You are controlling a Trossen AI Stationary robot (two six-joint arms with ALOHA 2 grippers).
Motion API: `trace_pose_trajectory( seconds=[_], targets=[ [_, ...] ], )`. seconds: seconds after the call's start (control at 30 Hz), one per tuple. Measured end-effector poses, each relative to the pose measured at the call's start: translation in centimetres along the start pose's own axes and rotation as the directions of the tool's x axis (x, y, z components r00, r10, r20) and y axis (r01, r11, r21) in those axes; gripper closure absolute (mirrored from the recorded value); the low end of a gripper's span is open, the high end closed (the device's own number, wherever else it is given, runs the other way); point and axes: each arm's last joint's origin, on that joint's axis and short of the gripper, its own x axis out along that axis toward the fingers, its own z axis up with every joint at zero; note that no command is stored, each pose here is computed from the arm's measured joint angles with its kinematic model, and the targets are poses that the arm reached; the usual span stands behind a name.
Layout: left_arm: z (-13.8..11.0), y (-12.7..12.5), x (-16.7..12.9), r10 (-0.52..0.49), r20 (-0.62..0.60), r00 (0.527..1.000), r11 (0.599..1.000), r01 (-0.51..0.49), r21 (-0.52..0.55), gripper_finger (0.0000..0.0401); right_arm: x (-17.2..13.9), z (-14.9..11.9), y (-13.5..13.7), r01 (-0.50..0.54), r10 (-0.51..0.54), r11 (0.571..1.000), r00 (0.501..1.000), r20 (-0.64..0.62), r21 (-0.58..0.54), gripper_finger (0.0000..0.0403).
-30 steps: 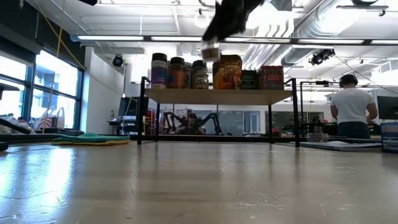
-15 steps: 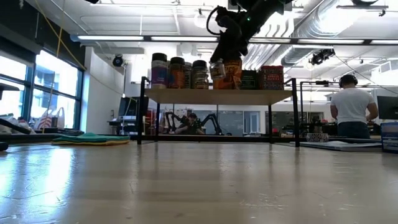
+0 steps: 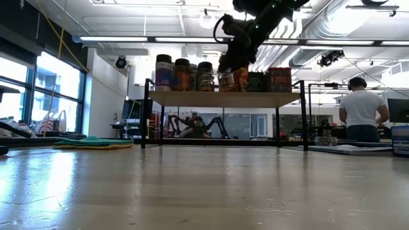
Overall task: Shelf spices
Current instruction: Put the brown seasoning bottle on the shelf
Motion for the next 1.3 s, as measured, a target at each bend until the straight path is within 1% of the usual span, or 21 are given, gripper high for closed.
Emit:
trace_pose_trajectory(
  seconds=[0.33,0.47,0.57,0.67,0.8,0.9,1.0,1.1,1.2,1.3],
  targets=[
    [0.0,0.0,0.0,0.000,-0.001,1.000,1.000,0.000,0.000,0.0169,0.2,-0.1,0.0,0.016,-0.016,0.999,1.000,0.005,-0.037,0.0226],
    [0.0,0.0,0.0,0.000,-0.002,1.000,1.000,0.000,0.000,0.0169,0.2,-0.1,0.1,0.014,-0.014,0.999,1.000,0.005,-0.053,0.0202],
    [0.0,0.0,0.0,0.000,-0.002,1.000,1.000,0.000,0.000,0.0169,0.2,-0.1,0.1,0.008,-0.008,0.999,1.000,0.006,-0.034,0.0181],
    [0.0,0.0,0.0,0.000,-0.002,1.000,1.000,0.000,-0.001,0.0169,0.2,-0.1,0.2,0.040,-0.040,0.998,0.999,0.002,-0.052,0.0174],
    [0.0,0.0,0.0,-0.001,-0.002,1.000,1.000,0.001,-0.002,0.0169,0.1,0.2,0.8,0.127,-0.126,0.985,0.992,0.016,-0.118,0.0172],
    [0.0,0.0,0.0,-0.001,-0.002,1.000,1.000,0.001,-0.003,0.0169,-0.2,0.6,1.6,0.169,-0.163,0.971,0.985,0.050,-0.167,0.0172],
    [0.0,0.0,0.0,-0.002,-0.002,1.000,1.000,0.002,-0.004,0.0169,-0.6,1.0,2.6,0.189,-0.175,0.957,0.981,0.083,-0.218,0.0172],
    [0.0,0.0,0.0,-0.002,-0.002,1.000,1.000,0.002,-0.004,0.0169,-1.0,1.1,3.7,0.233,-0.216,0.942,0.972,0.093,-0.241,0.0172],
    [0.0,0.0,0.0,-0.002,-0.002,1.000,1.000,0.002,-0.005,0.0169,-1.8,0.9,4.7,0.283,-0.272,0.925,0.959,0.078,-0.255,0.0172],
    [0.0,0.0,0.0,-0.003,-0.008,1.000,1.000,0.003,-0.005,0.0169,-2.5,0.2,5.4,0.261,-0.266,0.930,0.964,0.017,-0.258,0.0178]
  ],
)
